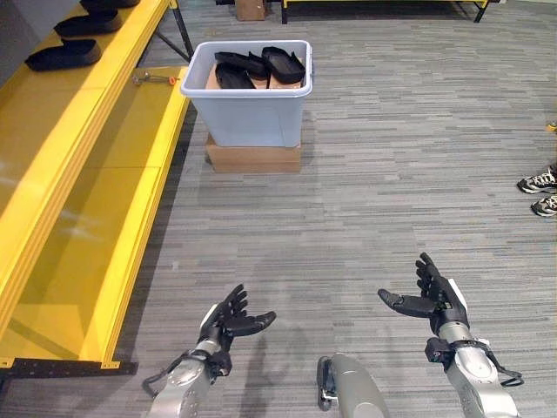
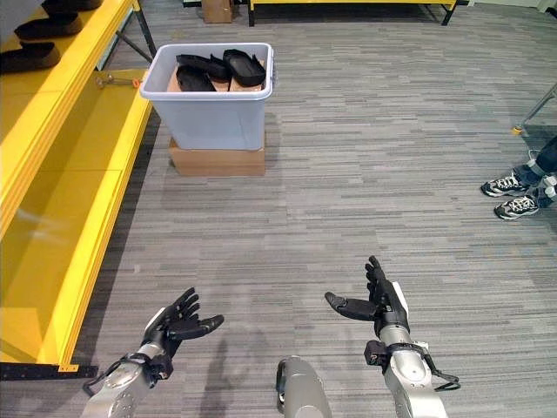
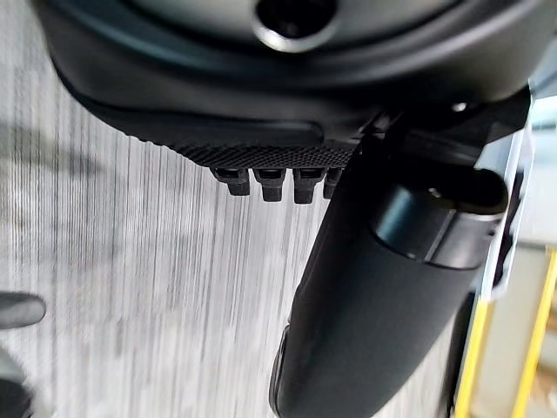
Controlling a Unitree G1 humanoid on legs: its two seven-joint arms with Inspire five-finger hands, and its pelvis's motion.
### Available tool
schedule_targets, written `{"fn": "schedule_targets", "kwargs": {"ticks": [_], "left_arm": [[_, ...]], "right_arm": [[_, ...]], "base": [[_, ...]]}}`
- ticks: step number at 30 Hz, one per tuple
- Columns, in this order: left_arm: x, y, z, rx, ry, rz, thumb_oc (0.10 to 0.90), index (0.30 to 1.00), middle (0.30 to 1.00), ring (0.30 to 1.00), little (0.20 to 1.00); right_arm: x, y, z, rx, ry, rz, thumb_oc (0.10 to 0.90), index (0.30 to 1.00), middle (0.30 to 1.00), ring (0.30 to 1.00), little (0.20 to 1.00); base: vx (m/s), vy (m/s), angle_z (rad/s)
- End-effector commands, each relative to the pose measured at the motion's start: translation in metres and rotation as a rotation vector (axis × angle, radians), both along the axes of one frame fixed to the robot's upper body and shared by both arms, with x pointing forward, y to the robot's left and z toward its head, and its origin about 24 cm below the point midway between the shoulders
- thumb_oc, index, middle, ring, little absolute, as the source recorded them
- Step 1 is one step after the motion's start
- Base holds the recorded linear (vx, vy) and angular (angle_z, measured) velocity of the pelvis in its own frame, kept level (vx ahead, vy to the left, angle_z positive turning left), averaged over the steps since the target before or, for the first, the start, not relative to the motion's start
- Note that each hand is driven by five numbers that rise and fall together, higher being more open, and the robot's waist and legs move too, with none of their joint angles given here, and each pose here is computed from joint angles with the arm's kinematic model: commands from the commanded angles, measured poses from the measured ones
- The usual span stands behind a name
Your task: Move parts from the plastic box to the shelf.
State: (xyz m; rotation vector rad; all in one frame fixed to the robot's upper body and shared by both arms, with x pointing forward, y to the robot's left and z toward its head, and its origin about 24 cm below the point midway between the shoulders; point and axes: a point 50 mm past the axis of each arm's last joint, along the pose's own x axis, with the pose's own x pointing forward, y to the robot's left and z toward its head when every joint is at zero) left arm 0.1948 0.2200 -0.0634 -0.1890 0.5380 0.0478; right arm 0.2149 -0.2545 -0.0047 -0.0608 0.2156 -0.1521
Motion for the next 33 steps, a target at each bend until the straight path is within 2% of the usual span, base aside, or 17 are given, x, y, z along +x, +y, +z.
{"fn": "schedule_targets", "kwargs": {"ticks": [1,7,12,16,22,29,31,32,33], "left_arm": [[0.000,0.015,0.010,0.061,-0.073,-0.026,0.900,1.000,1.000,1.000,1.000],[-0.006,0.012,0.007,0.025,-0.079,0.015,0.900,1.000,1.000,1.000,1.000],[-0.026,0.017,-0.001,-0.016,-0.043,0.056,0.900,1.000,1.000,1.000,1.000],[-0.030,0.014,-0.003,0.011,-0.031,-0.034,0.900,1.000,1.000,1.000,1.000],[-0.030,0.020,-0.003,0.121,-0.007,-0.055,0.900,1.000,1.000,1.000,1.000],[-0.022,0.032,0.006,0.196,-0.020,-0.026,0.900,1.000,1.000,1.000,1.000],[-0.022,0.034,0.009,0.172,-0.047,-0.029,0.900,1.000,1.000,1.000,1.000],[-0.020,0.027,0.014,0.025,-0.093,-0.128,0.900,1.000,1.000,1.000,1.000],[-0.020,0.019,0.017,-0.083,-0.112,-0.163,0.900,1.000,1.000,1.000,1.000]], "right_arm": [[0.008,-0.009,0.041,-0.058,-0.228,0.031,0.900,1.000,1.000,1.000,1.000],[0.016,-0.004,0.050,-0.073,-0.255,0.058,0.900,1.000,1.000,1.000,1.000],[0.007,-0.005,0.042,-0.063,-0.212,0.078,0.900,1.000,1.000,1.000,1.000],[0.007,-0.007,0.044,-0.017,-0.216,0.058,0.900,1.000,1.000,1.000,1.000],[-0.005,-0.015,0.042,0.004,-0.203,0.006,0.900,1.000,1.000,1.000,1.000],[0.004,-0.007,0.047,0.021,-0.239,-0.004,0.900,1.000,1.000,1.000,1.000],[0.007,-0.002,0.049,-0.014,-0.250,0.008,0.900,1.000,1.000,1.000,1.000],[0.007,-0.002,0.049,-0.077,-0.244,-0.033,0.900,1.000,1.000,1.000,1.000],[0.007,-0.005,0.048,-0.093,-0.237,-0.057,0.900,1.000,1.000,1.000,1.000]], "base": [[0.08,-0.062,-0.18],[0.18,0.192,-0.02],[0.32,0.293,-0.42],[0.19,0.265,-0.38],[0.29,0.296,0.00],[0.14,0.163,0.07],[0.17,0.227,0.00],[0.13,0.236,0.02],[0.12,0.251,0.03]]}}
